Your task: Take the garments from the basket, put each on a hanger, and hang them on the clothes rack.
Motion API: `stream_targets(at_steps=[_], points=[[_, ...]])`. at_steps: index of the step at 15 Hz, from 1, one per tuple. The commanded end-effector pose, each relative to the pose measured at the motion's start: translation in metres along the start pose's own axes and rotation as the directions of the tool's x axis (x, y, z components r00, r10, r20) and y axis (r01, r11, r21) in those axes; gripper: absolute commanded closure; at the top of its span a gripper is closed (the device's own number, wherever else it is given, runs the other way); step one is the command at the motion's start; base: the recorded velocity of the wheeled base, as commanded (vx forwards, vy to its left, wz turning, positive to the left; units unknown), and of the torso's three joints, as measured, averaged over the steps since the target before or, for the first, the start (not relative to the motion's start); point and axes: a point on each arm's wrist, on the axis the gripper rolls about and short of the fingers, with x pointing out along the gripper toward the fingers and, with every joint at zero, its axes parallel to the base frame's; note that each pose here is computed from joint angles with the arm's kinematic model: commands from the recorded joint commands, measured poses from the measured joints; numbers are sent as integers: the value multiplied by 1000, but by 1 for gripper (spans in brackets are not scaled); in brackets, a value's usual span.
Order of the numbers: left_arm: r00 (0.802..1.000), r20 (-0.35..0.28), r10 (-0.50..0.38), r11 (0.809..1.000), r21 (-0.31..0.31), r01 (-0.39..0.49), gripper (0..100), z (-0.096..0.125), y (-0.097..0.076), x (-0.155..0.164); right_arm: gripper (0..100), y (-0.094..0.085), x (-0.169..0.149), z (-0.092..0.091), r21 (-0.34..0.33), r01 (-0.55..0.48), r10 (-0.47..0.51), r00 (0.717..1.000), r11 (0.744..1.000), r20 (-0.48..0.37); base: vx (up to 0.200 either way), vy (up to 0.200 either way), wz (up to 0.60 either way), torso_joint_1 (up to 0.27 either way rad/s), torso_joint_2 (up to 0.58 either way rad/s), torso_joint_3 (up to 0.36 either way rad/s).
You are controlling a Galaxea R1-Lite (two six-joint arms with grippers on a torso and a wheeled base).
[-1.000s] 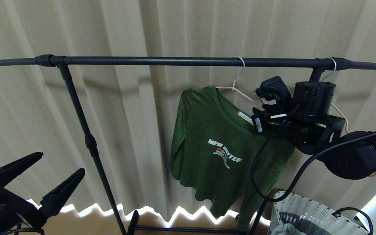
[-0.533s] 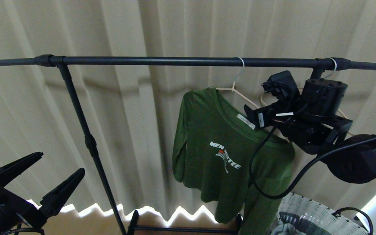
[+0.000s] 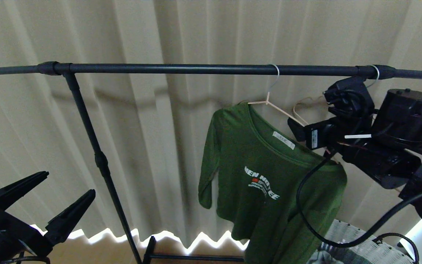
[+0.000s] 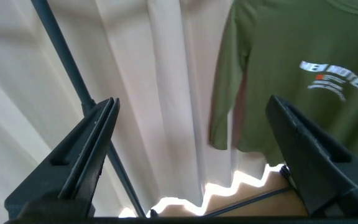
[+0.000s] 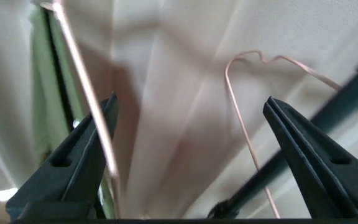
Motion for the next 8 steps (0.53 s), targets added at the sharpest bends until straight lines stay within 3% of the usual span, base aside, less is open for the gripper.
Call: stream_targets(at_steps=[1,8], points=[[1000,1,0,1000,0,0,0,0,0,0,0,-6,-27,9,29,-25,24,999,999,44,0,0,0,0,0,0],[1000,25,5,1000,3,-5,0,3,0,-4,0,-8,-41,10,91,-83,75,994,992,82,0,0,0,0,0,0]])
